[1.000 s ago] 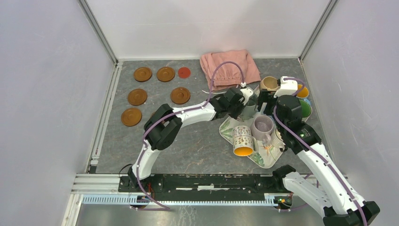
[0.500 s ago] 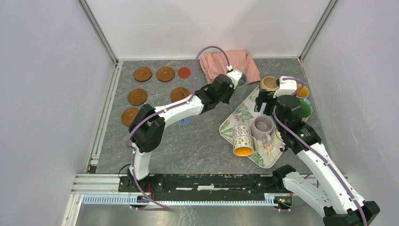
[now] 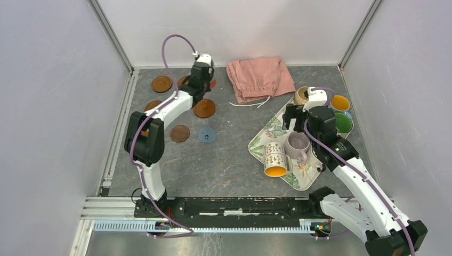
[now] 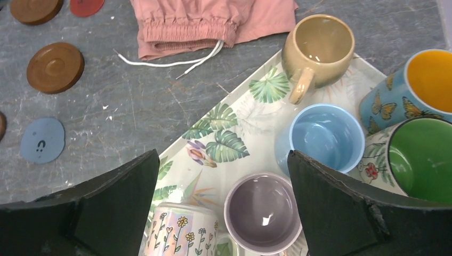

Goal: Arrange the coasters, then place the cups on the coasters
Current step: Place the cup on the coaster.

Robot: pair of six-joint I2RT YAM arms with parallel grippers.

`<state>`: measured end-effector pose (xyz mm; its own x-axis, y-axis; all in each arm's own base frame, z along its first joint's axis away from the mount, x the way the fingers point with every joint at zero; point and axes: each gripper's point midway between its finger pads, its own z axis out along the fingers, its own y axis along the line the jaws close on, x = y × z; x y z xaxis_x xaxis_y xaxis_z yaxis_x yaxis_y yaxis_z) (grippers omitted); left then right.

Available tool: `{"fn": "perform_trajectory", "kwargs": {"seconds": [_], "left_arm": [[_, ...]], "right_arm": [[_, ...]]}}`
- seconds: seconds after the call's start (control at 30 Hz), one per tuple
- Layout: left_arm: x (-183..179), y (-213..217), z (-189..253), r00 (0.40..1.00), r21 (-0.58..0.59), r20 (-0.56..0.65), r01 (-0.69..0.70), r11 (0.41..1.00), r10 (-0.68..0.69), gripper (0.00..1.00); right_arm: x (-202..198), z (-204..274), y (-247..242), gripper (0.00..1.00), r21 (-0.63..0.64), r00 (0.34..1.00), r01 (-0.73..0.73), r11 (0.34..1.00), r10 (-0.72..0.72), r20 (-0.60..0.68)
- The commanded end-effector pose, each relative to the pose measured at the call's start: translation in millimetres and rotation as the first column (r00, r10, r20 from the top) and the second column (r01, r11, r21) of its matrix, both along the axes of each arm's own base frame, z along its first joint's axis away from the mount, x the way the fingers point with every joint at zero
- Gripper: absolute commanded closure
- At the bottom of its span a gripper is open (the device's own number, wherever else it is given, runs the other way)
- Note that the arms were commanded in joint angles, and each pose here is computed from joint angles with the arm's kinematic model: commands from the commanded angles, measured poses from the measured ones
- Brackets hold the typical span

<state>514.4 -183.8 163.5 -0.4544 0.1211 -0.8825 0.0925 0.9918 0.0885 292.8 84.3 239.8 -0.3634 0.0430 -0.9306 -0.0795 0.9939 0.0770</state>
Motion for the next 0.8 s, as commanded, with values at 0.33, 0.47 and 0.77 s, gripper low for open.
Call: {"fn": "perform_trajectory", "kwargs": {"seconds": [0.33,0.47,0.77], "left_arm": [[65.6,136.6,72.4,0.929,-0.101,0.217,-0.285,0.953,0.301,0.98],[79.0,167.7,63.4,0.913,-0.084,0.211,-0.339,0.937,0.349,0.98],[101.0,223.1,39.2,0.878,-0.075,0.174,-0.439,0.895,0.445,0.98]], "right_arm": [[3.5,-11.2,21.4,0.02,0.015,0.994,-0.107,0.994,0.107,-0.01],[4.5,-17.2,24.7,0.02,0.013,0.992,-0.121,0.993,0.121,-0.028],[7.1,-24.3,31.4,0.02,0.007,0.988,-0.144,0.989,0.145,-0.052]]}}
